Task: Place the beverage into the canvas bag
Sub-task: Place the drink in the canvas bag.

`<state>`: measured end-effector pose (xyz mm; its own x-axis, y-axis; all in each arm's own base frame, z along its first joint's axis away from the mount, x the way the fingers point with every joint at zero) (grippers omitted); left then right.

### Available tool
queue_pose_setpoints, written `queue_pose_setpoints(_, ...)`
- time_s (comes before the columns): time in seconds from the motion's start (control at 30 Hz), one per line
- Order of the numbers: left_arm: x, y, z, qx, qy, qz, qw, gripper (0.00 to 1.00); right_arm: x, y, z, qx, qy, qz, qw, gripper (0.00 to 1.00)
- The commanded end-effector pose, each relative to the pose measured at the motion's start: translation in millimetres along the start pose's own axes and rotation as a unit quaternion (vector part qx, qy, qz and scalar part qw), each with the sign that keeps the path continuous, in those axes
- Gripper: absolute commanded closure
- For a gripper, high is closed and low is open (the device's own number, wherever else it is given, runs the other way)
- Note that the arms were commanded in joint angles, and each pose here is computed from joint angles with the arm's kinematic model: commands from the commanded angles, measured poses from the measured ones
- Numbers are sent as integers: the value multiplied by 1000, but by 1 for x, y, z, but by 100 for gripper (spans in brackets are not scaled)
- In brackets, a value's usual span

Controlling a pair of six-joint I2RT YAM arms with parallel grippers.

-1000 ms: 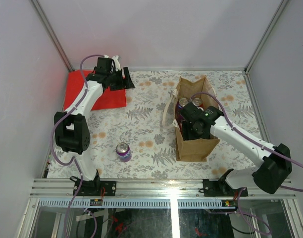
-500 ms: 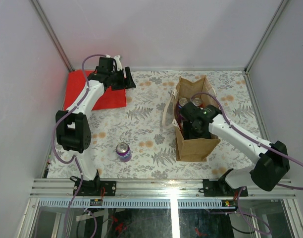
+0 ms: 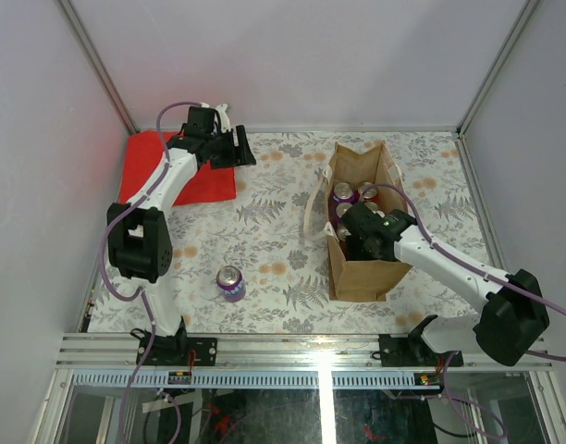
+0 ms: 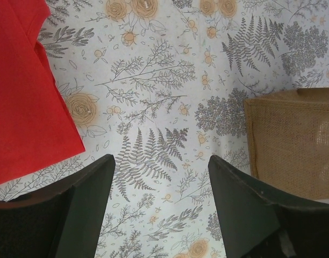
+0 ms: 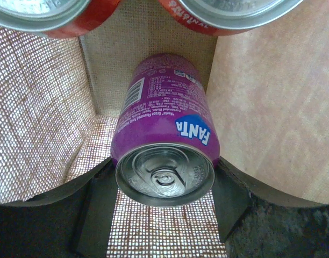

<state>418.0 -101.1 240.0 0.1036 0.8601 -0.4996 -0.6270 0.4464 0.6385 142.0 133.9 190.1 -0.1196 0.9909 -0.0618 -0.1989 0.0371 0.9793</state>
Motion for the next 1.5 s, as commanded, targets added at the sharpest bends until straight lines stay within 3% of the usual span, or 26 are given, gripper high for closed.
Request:
queue_pose_setpoints(0.0,-12,0,13,-25,-11,-24,999,30,-9,-3,-20,44,4,-11,999,100)
queue_pose_setpoints(0.5,-16,0,10,-22,-21,-26,999,30,-20,-24,-36,72,9,-51,996,98)
queue_pose_setpoints(0.6,-16,-1,9,-21,-23,-25,999,30,-23,-24,-36,70,9,-67,995,83)
queue_pose_setpoints(0.73,-17,0,9,-21,-25,-26,999,30,-26,-21,-36,69,13,-84,994,50)
queue_pose_setpoints(0.9,-18,-1,9,-21,-26,-27,999,30,-30,-18,-38,69,14,-99,993,28)
queue_pose_setpoints(1.03,-18,-3,9,-20,-26,-28,999,30,-33,-14,-38,68,14,-113,991,19)
queue_pose_setpoints(1.13,-18,-4,9,-19,-26,-30,999,30,-34,-11,-37,62,14,-119,991,0)
queue_pose_setpoints(1.33,-19,-5,8,-16,-25,-33,999,30,-32,-5,-29,43,14,-114,992,1)
queue_pose_setpoints(1.47,-19,-6,8,-15,-25,-34,999,30,-28,6,-17,-1,11,-89,996,1)
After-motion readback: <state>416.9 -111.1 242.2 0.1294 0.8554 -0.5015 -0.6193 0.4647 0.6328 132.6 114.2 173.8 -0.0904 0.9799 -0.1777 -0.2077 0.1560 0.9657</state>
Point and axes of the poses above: each gripper's point midway between its finger pads, its own y axis back along the fingers, its own x axis along the line the jaws close on, z = x × y, the point moved 10 cm from there along y, back along the fingers, and after that the axes turned 5 degrees about y, right-handed, at the moved point
